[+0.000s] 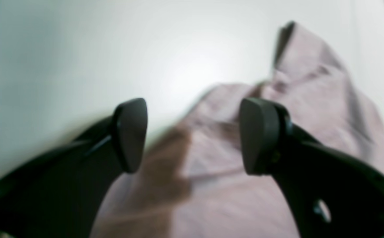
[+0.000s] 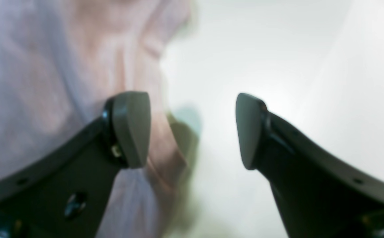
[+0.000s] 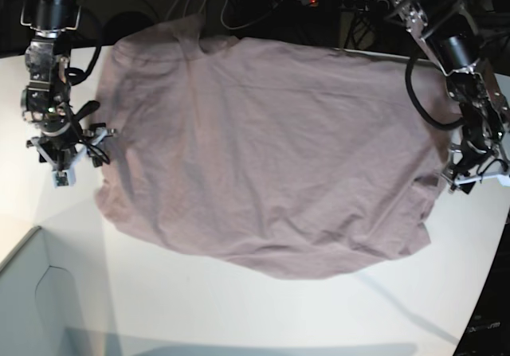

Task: Layout the t-shirt on the table in an organized manner, then fold the t-shirt properly
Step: 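Lower both grippers onto the shirt's side edges and grasp fabric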

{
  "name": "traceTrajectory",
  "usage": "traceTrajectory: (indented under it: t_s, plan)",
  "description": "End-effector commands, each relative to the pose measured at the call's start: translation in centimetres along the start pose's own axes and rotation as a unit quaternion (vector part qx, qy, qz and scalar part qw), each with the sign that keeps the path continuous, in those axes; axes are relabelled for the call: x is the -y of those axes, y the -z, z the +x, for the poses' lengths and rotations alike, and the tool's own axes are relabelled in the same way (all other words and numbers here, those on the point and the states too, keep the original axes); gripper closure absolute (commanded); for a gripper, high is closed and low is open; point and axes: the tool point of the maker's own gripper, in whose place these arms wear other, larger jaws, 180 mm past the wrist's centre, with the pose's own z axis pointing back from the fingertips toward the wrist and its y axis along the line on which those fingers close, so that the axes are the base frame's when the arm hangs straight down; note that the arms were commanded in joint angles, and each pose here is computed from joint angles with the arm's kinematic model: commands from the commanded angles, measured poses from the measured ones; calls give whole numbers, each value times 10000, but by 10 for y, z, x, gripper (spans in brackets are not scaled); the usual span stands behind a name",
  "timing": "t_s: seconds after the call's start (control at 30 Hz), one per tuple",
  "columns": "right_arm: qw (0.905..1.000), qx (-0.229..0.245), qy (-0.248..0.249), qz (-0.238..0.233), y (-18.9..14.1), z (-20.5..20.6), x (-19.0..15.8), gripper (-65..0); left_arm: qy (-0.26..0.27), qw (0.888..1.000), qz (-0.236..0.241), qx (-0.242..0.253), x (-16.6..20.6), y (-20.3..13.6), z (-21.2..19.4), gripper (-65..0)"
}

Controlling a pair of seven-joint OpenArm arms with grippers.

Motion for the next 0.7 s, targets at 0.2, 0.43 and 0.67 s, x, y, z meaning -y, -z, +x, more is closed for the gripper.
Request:
traceTrajectory:
  t_s: [0.2, 0.43, 0.67]
  plan:
    - [9995, 306, -40, 95, -7, 13, -8, -406, 783, 9965, -247, 172, 24, 14, -1, -424]
    - [9977, 630, -232, 112, -37, 23, -20, -405, 748, 9971, -81, -111, 10, 22, -25, -424]
    - [9980, 524, -203, 296, -72, -8, -50, -406, 746, 9970, -43, -194, 6, 22, -31, -421]
